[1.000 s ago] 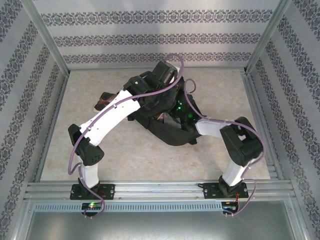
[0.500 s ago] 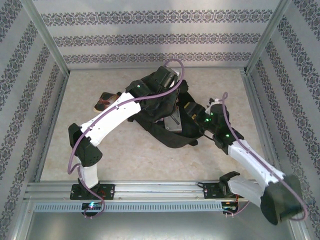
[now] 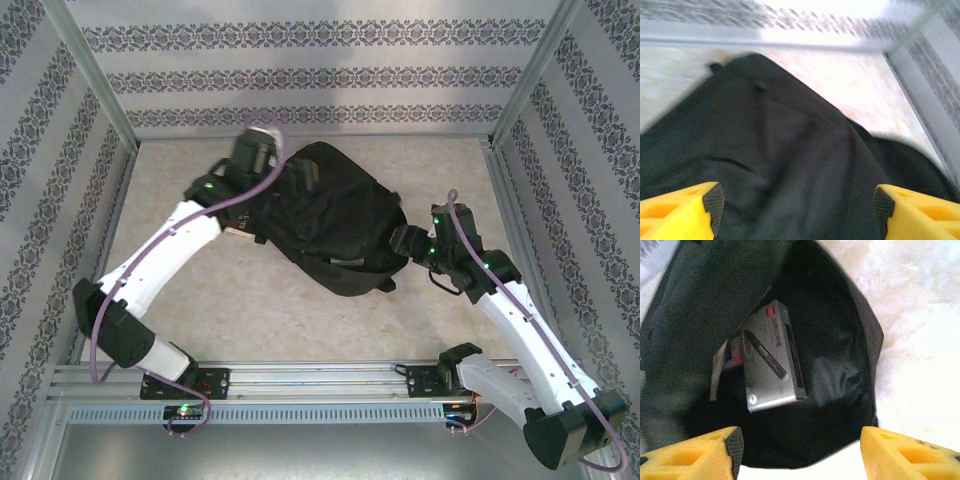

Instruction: Pack the student bag

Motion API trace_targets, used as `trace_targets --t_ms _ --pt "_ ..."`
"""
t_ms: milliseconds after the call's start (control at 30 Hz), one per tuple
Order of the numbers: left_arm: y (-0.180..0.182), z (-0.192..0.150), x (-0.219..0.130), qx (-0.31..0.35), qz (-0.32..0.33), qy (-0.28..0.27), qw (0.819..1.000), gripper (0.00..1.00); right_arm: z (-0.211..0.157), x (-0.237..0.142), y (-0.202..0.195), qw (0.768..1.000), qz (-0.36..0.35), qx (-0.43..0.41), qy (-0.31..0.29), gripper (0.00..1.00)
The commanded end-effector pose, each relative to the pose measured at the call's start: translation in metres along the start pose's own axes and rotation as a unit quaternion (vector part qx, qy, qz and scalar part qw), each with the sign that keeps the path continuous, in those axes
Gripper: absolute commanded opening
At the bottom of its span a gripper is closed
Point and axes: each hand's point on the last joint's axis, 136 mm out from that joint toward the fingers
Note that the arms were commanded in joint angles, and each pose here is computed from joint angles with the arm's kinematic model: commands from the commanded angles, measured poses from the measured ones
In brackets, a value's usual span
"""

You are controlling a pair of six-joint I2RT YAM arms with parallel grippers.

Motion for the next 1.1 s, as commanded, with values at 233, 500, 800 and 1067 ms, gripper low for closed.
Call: trace_targets --t_ms 233,500,800,1067 --pt "0.139 -0.019 0.026 -0.135 0.160 -0.017 0.978 0.88 -0.002 -0.020 0.002 0.998 -0.040 -0.050 0.012 0.69" --pt "0.242 -0.074 0.087 -0.278 0.258 0.046 0.924 0.85 -0.019 -0.024 0.022 0.996 -0.011 -0.076 0.049 0.68" --pt "0.298 -0.134 0.138 -0.379 0.302 0.137 0.864 0.83 -0.029 -0.024 0.029 0.995 0.011 -0.067 0.077 0.67" --pt "0.293 -0.206 0.136 -0.453 0.316 0.199 0.810 0.83 -0.033 -0.016 0.038 0.993 0.030 -0.065 0.090 0.66"
Point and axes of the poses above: each hand's point on the last joint's axis, 136 mm out from that joint toward the fingers, its own x axis out along the fingers, its own y axis along the line the jaws close on, z = x × y, and after that the axes turned 12 degrees about x, right-handed
